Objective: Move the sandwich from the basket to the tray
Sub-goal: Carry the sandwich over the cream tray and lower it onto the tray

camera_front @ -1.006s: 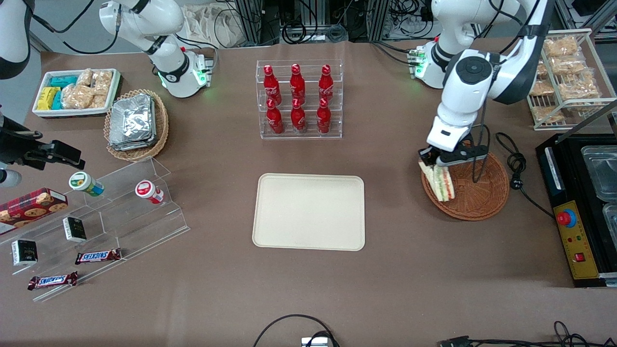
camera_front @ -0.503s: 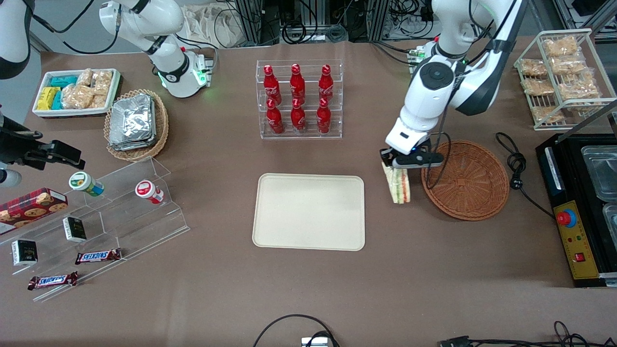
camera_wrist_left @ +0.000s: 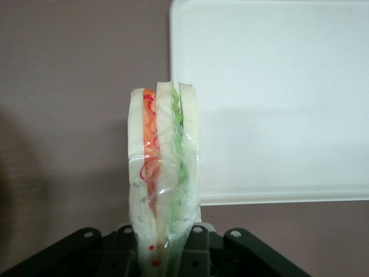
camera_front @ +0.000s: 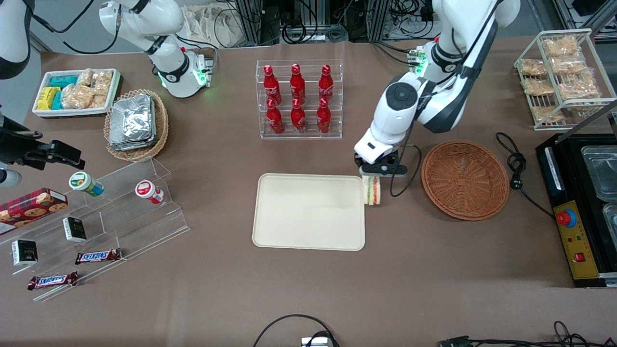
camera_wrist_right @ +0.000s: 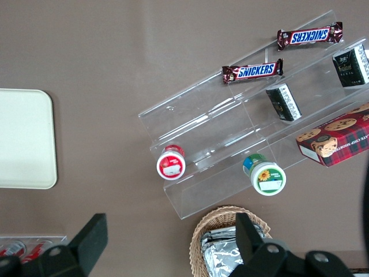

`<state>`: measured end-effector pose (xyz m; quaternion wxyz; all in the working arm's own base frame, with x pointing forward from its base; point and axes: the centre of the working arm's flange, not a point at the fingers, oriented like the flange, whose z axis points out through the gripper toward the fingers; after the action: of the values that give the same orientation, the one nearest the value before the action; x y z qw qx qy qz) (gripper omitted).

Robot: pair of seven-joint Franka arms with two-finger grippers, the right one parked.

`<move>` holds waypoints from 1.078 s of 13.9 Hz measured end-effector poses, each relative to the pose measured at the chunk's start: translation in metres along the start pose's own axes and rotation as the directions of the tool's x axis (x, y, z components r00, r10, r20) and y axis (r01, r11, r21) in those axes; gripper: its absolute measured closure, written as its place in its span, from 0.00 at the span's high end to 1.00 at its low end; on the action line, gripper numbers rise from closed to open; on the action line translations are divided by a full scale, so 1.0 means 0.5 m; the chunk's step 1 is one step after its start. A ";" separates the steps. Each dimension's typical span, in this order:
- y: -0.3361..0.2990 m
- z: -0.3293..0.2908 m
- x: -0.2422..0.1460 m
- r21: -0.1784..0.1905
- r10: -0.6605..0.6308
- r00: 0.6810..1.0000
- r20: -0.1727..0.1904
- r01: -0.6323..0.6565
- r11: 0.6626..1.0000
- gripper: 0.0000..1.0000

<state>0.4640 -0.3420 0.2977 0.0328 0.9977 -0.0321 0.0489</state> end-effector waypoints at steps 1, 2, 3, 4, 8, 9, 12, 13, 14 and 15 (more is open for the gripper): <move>0.021 0.013 0.007 -0.007 0.003 1.000 0.005 -0.003 1.000 0.17; 0.037 0.026 0.014 -0.012 0.004 1.000 0.010 -0.003 1.000 0.17; 0.049 0.039 0.021 -0.016 0.004 1.000 0.015 -0.004 1.000 0.17; 0.057 0.054 0.026 -0.017 0.005 1.000 0.023 -0.004 1.000 0.17; 0.085 0.102 0.036 -0.021 0.006 0.999 0.046 -0.005 1.000 0.17; 0.097 0.111 0.037 -0.024 0.002 0.999 0.048 -0.001 1.000 0.17; 0.126 0.140 0.032 -0.026 0.005 0.998 0.062 -0.004 1.000 0.17; 0.130 0.151 0.028 -0.023 0.010 0.998 0.068 -0.008 1.000 0.17; 0.133 0.159 0.026 -0.019 0.016 0.997 0.070 -0.015 1.000 0.17; 0.134 0.164 0.026 -0.015 0.023 0.997 0.070 -0.022 1.000 0.17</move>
<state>0.4803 -0.4149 0.2217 0.0381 0.9982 -0.0447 0.0141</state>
